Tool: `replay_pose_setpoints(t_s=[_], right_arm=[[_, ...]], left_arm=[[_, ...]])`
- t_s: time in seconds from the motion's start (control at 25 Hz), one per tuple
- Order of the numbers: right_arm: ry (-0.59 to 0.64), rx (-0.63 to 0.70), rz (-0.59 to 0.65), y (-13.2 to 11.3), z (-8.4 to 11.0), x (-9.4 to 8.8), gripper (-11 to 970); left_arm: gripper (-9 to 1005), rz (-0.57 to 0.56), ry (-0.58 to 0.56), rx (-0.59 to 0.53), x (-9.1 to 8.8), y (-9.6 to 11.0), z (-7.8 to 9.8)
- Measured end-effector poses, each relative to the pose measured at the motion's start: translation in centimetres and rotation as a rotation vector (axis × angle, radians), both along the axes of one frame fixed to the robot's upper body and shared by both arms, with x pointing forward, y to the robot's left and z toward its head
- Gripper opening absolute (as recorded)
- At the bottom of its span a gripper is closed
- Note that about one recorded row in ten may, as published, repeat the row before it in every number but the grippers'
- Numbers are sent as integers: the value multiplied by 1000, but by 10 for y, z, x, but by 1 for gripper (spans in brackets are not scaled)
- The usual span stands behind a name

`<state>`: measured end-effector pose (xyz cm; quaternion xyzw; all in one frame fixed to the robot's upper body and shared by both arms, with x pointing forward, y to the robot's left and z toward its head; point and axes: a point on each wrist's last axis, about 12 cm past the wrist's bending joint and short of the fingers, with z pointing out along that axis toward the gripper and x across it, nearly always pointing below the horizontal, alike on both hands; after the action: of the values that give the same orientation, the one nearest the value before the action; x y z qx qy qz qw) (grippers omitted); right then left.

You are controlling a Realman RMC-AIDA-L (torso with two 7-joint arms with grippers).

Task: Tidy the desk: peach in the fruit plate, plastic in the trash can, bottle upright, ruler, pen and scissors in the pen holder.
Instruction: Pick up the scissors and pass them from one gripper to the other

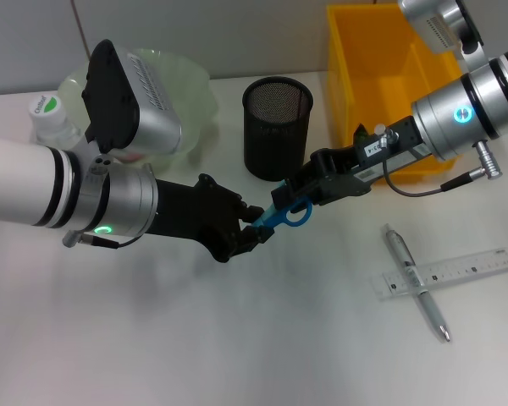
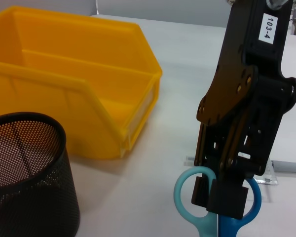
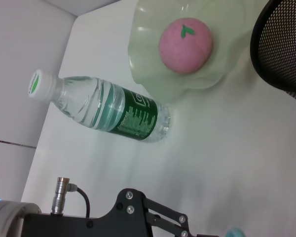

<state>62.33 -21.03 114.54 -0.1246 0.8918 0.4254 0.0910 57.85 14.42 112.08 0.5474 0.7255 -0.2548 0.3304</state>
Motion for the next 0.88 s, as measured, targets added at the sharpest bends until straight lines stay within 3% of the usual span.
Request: replay_pose_setpoints(t_s=[0.44,0.76,0.88], right_arm=[[-7,-4,-1,-1,-1,0,314],[-13,-15,3,1,-3,0,168],[-15,-15,4,2,-3,0,158]], left_arm=[[244,-2,0,0,0,-1,1],[243,-2,-2,-1,1,-2,2],[243,-3,-3,-1,1,-2,2]])
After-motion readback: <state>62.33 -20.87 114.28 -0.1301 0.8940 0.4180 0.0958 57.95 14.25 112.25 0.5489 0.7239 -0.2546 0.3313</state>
